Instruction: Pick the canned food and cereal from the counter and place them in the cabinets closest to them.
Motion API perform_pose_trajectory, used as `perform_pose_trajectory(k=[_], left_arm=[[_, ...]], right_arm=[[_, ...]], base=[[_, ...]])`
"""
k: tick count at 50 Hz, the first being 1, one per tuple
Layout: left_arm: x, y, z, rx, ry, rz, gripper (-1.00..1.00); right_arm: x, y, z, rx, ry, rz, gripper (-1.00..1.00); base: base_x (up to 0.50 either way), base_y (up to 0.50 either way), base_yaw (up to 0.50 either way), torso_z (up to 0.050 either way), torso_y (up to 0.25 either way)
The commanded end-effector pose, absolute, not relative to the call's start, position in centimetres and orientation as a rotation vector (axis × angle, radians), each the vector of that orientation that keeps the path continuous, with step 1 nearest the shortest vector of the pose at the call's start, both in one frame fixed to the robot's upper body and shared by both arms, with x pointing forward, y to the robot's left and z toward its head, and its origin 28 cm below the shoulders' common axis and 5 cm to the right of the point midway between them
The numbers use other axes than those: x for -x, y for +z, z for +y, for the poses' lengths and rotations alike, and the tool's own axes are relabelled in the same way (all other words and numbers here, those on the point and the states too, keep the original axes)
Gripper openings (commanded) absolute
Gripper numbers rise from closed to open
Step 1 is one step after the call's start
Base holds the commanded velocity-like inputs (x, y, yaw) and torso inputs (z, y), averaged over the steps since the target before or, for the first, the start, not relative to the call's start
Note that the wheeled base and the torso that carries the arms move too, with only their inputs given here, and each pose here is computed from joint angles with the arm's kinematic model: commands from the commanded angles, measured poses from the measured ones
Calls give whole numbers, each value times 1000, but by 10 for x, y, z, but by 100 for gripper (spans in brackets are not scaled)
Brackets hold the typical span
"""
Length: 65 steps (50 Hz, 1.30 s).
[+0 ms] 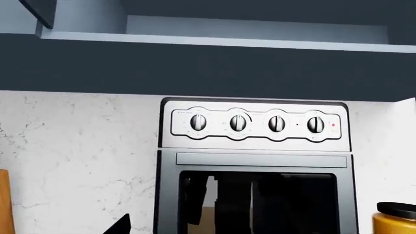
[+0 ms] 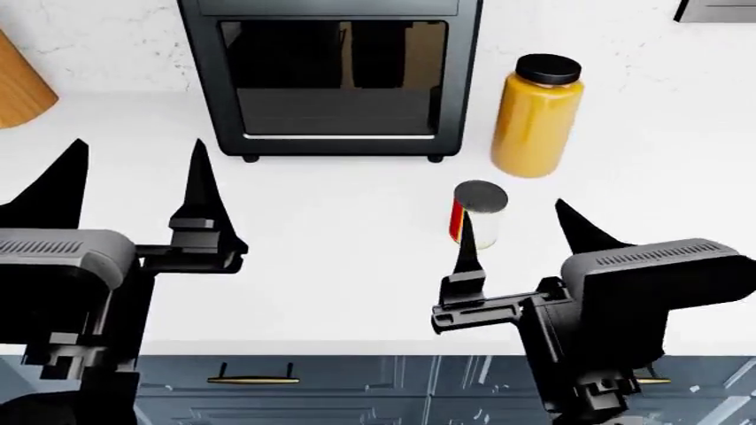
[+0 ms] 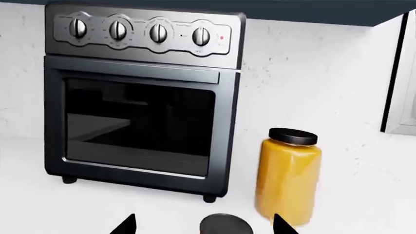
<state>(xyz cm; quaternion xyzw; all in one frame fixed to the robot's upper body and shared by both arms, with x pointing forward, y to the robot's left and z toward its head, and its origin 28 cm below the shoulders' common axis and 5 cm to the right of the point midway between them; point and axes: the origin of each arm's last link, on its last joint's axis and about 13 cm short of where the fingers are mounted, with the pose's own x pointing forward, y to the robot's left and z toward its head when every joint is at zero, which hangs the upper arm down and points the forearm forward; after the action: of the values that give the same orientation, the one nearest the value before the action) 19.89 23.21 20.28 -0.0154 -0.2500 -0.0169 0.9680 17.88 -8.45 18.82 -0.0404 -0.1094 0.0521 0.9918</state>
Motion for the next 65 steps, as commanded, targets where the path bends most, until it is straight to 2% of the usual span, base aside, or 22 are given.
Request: perform_pose_trajectory(k=[1, 23, 43, 65], left_arm=[[-199, 203, 232, 32, -38, -505, 100], [-199, 202, 231, 30, -45, -501, 100], [-199, 201, 230, 25, -52, -500, 100], [-197, 204, 231, 31, -54, -503, 100]], right_arm=[[-194, 177, -83, 79, 64, -64, 100], [-212, 161, -82, 65, 46, 45, 100], [-272, 158, -80, 83, 22, 170, 100], [-309, 151, -80, 106, -4, 258, 100]], base=[[0, 0, 0, 0, 0], [0, 0, 0, 0, 0], [0, 0, 0, 0, 0], [0, 0, 0, 0, 0]])
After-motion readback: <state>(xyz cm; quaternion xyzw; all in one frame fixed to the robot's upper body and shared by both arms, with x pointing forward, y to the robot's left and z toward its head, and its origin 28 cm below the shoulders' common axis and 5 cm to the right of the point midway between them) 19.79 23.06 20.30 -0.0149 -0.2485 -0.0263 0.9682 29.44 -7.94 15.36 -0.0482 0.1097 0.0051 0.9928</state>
